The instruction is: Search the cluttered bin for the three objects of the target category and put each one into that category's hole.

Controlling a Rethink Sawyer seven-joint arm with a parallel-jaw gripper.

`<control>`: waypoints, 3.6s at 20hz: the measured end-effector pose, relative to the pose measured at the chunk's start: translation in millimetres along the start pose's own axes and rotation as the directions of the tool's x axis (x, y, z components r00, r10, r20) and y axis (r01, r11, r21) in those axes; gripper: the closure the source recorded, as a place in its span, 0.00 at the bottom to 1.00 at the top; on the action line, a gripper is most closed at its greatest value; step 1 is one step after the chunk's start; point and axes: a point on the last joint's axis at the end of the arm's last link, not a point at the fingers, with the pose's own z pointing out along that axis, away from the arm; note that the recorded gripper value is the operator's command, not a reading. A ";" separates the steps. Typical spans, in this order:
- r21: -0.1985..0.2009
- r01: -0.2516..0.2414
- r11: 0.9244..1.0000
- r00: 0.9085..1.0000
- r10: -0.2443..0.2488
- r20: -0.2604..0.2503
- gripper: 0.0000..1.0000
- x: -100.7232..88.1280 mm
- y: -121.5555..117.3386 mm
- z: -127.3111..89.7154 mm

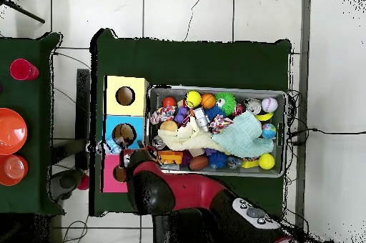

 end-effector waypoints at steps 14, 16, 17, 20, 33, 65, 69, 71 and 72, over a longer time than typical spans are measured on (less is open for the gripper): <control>0.021 0.009 1.000 1.000 -0.009 0.003 0.00 0.3 -3.7 -1.1; 0.023 0.011 1.000 1.000 -0.011 0.003 0.00 0.3 -4.0 -1.0; 0.025 0.012 1.000 1.000 -0.012 0.004 0.00 0.2 -4.4 -1.0; 0.036 0.019 0.999 1.000 -0.020 0.009 0.00 -0.5 -6.0 -0.7; 0.060 0.058 0.997 0.997 -0.060 0.037 0.00 -9.2 -9.5 -2.2; 0.122 0.077 0.990 0.994 -0.086 0.067 0.00 -28.1 -27.2 -19.5; 0.134 0.076 0.988 0.995 -0.084 0.052 0.00 -35.1 -26.2 -29.7; 0.140 0.077 0.987 0.996 -0.083 0.037 0.00 -38.3 -24.4 -35.5; 0.142 0.079 0.987 0.996 -0.084 0.028 0.00 -40.0 -22.5 -38.9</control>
